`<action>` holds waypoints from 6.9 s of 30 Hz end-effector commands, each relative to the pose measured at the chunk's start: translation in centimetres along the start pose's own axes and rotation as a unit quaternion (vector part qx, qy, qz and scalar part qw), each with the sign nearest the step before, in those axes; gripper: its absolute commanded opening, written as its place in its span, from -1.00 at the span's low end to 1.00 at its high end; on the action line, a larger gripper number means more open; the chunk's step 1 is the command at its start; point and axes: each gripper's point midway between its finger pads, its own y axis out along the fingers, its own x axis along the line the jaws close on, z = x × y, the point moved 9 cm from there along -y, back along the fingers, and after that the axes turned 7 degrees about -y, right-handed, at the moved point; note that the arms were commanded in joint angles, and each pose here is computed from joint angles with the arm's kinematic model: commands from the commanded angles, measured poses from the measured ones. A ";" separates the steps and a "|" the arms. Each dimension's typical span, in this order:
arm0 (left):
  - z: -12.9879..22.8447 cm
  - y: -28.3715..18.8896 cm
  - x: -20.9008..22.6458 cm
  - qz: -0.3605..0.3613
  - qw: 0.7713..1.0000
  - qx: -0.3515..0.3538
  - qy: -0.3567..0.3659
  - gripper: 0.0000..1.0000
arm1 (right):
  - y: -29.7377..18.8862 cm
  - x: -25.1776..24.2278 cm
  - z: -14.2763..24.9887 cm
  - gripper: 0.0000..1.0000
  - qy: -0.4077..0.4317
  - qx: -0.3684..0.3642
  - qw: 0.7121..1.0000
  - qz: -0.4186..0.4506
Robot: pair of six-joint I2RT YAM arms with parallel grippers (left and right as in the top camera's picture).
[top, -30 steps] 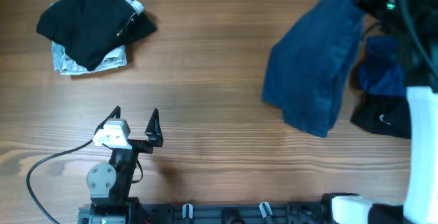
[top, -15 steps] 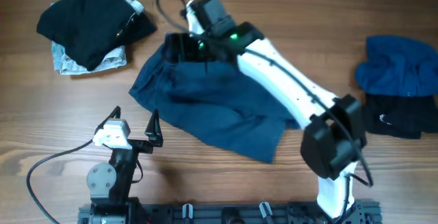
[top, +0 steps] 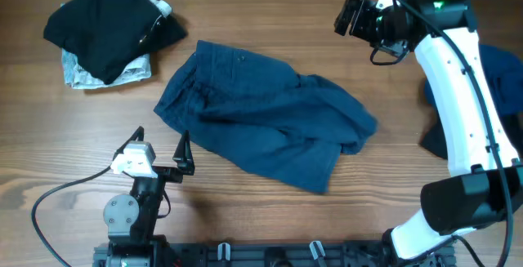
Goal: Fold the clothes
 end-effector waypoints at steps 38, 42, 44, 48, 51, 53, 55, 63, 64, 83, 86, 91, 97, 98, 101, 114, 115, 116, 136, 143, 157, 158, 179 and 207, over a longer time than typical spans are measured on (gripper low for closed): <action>5.4 14.2 1.0 -0.158 0.760 0.380 -0.503 0.99 | 4.4 -1.4 3.4 1.00 0.013 0.073 0.997 0.011; 4.6 14.9 0.7 -0.131 0.773 0.365 -0.502 0.62 | 4.3 -1.5 3.6 1.00 0.013 0.080 0.997 0.013; 4.5 15.0 0.7 -0.129 0.773 0.365 -0.502 0.55 | 4.3 -1.5 3.6 1.00 0.013 0.079 0.997 0.013; 4.5 15.1 0.9 -0.140 0.778 0.356 -0.498 -0.14 | 4.3 -1.5 3.6 1.00 0.013 0.080 0.997 0.014; 4.4 15.1 1.0 -0.141 0.783 0.353 -0.493 -0.92 | 4.3 -1.5 3.7 0.99 0.014 0.082 0.996 0.014; 3.5 15.5 0.6 -0.121 0.787 0.350 -0.493 -0.92 | 4.3 -1.5 3.8 0.99 0.029 0.086 0.996 0.017; 1.0 16.0 -0.6 -0.071 0.806 0.350 -0.473 -0.93 | 4.1 -1.6 4.0 0.99 0.029 0.090 0.995 0.019; -6.7 15.4 -0.1 -0.146 0.828 0.327 -0.432 -0.92 | -3.0 -1.5 5.9 0.99 0.045 0.074 0.996 0.005; -6.6 15.1 0.7 -0.161 0.825 0.329 -0.431 -0.92 | -3.1 -1.2 6.4 1.00 0.046 0.094 0.994 -0.006; -6.3 14.2 2.2 -0.188 0.818 0.339 -0.424 -0.92 | 9.9 -4.4 16.7 0.99 0.060 0.208 0.969 -0.118; -6.3 14.1 2.2 -0.188 0.818 0.340 -0.424 -0.91 | 11.1 -4.3 17.6 0.99 0.064 0.207 0.964 -0.156; -6.3 14.1 2.2 -0.188 0.818 0.340 -0.424 -0.92 | 11.6 -4.1 16.9 -0.12 0.054 0.173 0.968 -0.171; -6.4 14.3 2.2 -0.185 0.821 0.335 -0.423 -0.92 | 9.3 -3.0 14.7 -0.91 0.048 0.129 0.972 -0.191; -6.4 14.3 2.2 -0.185 0.821 0.335 -0.423 -0.92 | 7.8 -2.7 14.3 -0.91 0.040 0.118 0.971 -0.203; -6.7 14.1 2.9 -0.193 0.820 0.328 -0.428 -0.92 | 3.8 -1.4 15.3 -0.91 0.025 0.131 0.952 -0.277; -7.7 12.9 6.8 -0.249 0.808 0.284 -0.452 -0.92 | -0.5 9.4 26.3 -0.90 -0.037 0.311 0.876 -0.366; -7.6 12.8 6.8 -0.250 0.807 0.285 -0.452 -0.92 | -0.2 10.9 27.3 -0.90 -0.058 0.317 0.868 -0.378; -7.6 12.8 6.9 -0.253 0.807 0.285 -0.452 -0.92 | 0.4 12.3 28.4 -0.80 -0.077 0.330 0.858 -0.387; -7.9 11.2 9.8 -0.323 0.796 0.257 -0.443 -0.86 | 10.9 9.3 26.5 -0.56 -0.064 0.277 0.929 -0.239; -8.0 10.9 10.2 -0.329 0.793 0.252 -0.447 -0.86 | 15.1 9.7 28.8 -0.69 -0.001 0.374 0.889 -0.264; -7.8 10.7 10.2 -0.336 0.788 0.258 -0.447 -0.92 | 14.6 7.6 25.5 -0.91 -0.042 0.365 0.917 -0.154; -7.8 10.7 10.2 -0.336 0.788 0.258 -0.447 -0.92 | 14.5 8.1 26.0 -0.91 -0.051 0.368 0.916 -0.154; -7.5 10.5 10.0 -0.338 0.782 0.267 -0.451 -0.92 | 12.7 12.1 27.8 -0.70 -0.386 0.314 0.856 -0.144; 0.7 14.8 -1.4 -0.259 0.752 0.454 -0.403 -0.82 | 18.6 -8.3 12.9 -0.91 -0.043 0.220 0.970 0.094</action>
